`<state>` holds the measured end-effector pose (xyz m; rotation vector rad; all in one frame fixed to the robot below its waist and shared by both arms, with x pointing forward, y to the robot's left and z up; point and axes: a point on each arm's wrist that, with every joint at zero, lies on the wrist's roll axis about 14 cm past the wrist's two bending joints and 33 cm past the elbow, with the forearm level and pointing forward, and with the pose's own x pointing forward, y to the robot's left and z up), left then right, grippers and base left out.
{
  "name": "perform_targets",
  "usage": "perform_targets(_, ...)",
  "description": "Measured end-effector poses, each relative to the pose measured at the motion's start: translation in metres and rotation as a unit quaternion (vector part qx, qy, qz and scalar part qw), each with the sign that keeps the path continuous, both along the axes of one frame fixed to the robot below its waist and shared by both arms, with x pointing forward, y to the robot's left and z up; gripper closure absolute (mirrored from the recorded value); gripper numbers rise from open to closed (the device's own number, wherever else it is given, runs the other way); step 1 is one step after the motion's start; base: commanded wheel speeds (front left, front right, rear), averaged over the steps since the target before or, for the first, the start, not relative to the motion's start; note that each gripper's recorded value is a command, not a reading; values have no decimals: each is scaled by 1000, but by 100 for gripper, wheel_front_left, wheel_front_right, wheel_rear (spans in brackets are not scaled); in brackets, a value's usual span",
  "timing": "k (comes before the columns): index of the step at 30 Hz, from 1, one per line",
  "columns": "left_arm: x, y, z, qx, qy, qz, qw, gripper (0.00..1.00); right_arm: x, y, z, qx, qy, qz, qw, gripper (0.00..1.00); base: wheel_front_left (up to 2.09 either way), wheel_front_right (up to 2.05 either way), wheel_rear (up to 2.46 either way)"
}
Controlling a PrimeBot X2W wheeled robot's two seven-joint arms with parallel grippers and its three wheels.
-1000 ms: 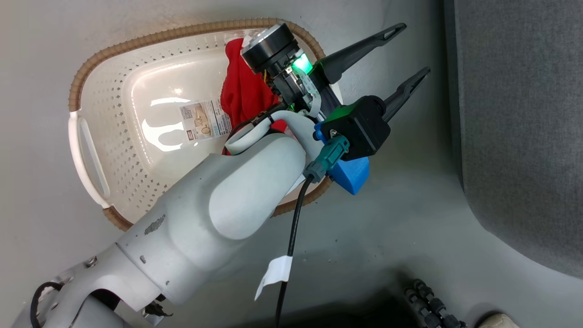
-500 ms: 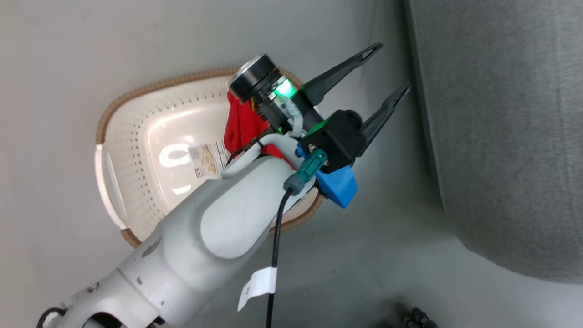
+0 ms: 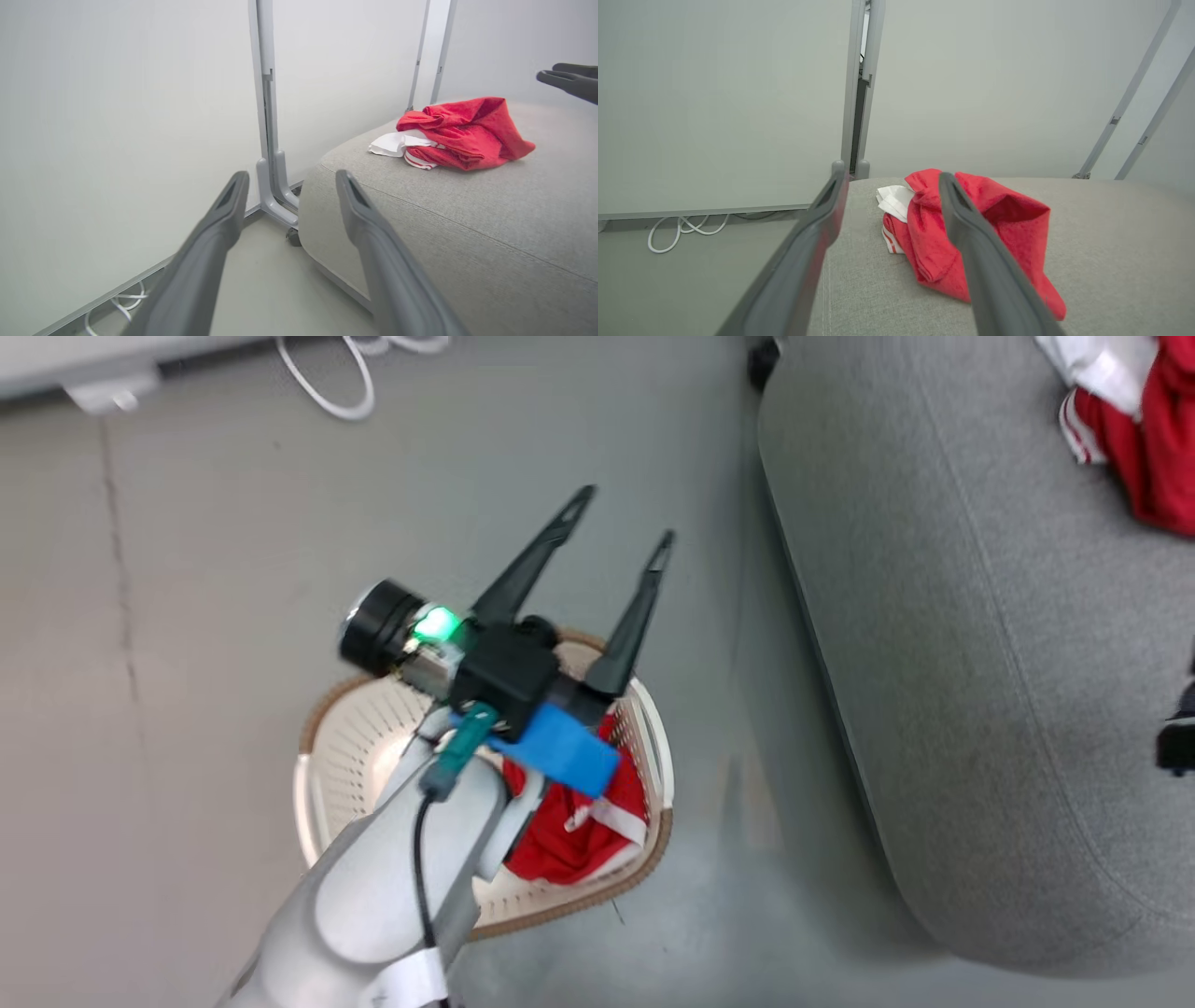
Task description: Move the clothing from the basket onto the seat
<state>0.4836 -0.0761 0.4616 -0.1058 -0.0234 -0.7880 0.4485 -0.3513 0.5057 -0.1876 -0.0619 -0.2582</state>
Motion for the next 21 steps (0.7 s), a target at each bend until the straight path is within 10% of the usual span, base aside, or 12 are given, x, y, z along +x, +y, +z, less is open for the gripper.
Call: perform_targets(21, -67, 197, 79, -8, -59, 301, 952, 0, -38, 162, 51, 93, -78, 194, 974, 0, 0, 0, 0)
